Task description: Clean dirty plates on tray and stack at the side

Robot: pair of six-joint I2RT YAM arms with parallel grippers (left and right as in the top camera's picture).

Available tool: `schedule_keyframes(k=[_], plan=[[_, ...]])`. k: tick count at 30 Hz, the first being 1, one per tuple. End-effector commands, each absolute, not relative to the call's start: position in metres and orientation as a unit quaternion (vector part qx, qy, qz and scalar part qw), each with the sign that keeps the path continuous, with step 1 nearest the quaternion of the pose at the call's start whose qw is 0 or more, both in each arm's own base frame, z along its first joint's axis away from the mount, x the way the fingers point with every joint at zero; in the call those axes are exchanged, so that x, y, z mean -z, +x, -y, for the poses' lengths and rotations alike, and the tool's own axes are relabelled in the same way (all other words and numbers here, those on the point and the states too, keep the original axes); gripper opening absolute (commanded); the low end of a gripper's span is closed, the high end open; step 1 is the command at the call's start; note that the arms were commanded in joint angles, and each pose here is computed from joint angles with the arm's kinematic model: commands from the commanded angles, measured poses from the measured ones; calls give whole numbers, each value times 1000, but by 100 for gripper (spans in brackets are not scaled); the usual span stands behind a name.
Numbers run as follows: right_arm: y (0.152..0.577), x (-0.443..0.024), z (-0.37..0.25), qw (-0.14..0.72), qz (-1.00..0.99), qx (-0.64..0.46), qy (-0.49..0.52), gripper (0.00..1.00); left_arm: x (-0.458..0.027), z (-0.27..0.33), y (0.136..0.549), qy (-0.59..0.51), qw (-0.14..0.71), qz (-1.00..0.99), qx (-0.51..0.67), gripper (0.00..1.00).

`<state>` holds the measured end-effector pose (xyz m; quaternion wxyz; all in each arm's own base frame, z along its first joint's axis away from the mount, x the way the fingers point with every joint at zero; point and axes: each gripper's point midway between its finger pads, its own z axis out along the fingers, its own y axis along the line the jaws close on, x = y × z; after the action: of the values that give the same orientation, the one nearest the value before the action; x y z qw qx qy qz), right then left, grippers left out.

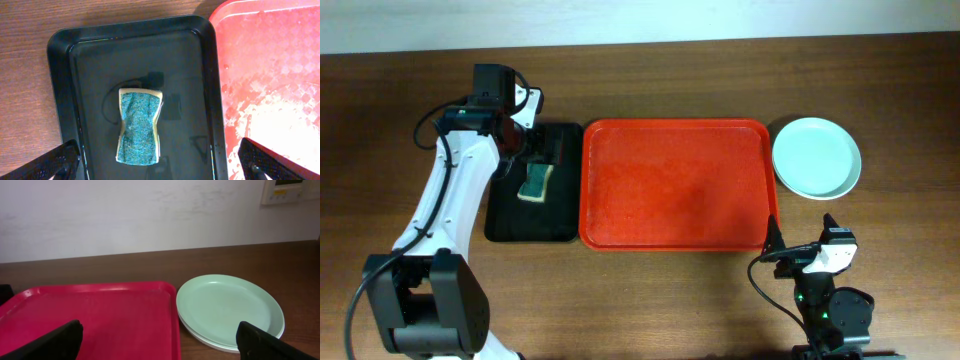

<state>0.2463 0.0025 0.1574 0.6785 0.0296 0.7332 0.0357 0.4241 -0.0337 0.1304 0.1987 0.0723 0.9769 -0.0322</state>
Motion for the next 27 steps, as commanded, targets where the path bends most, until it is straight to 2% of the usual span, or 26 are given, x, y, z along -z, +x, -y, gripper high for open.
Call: schedule_keyframes(k=[1, 14, 21, 27], plan=[[246, -156, -2, 678, -733, -33, 25, 99, -132, 33, 426, 70, 201, -976, 37, 99], [246, -156, -2, 678, -733, -33, 25, 99, -137, 33, 425, 70, 207, -975, 37, 99], [246, -156, -2, 678, -733, -33, 25, 99, -185, 33, 420, 72, 264, -961, 35, 99], [246, -156, -2, 678, -733, -33, 25, 99, -251, 33, 402, 73, 344, -936, 33, 99]])
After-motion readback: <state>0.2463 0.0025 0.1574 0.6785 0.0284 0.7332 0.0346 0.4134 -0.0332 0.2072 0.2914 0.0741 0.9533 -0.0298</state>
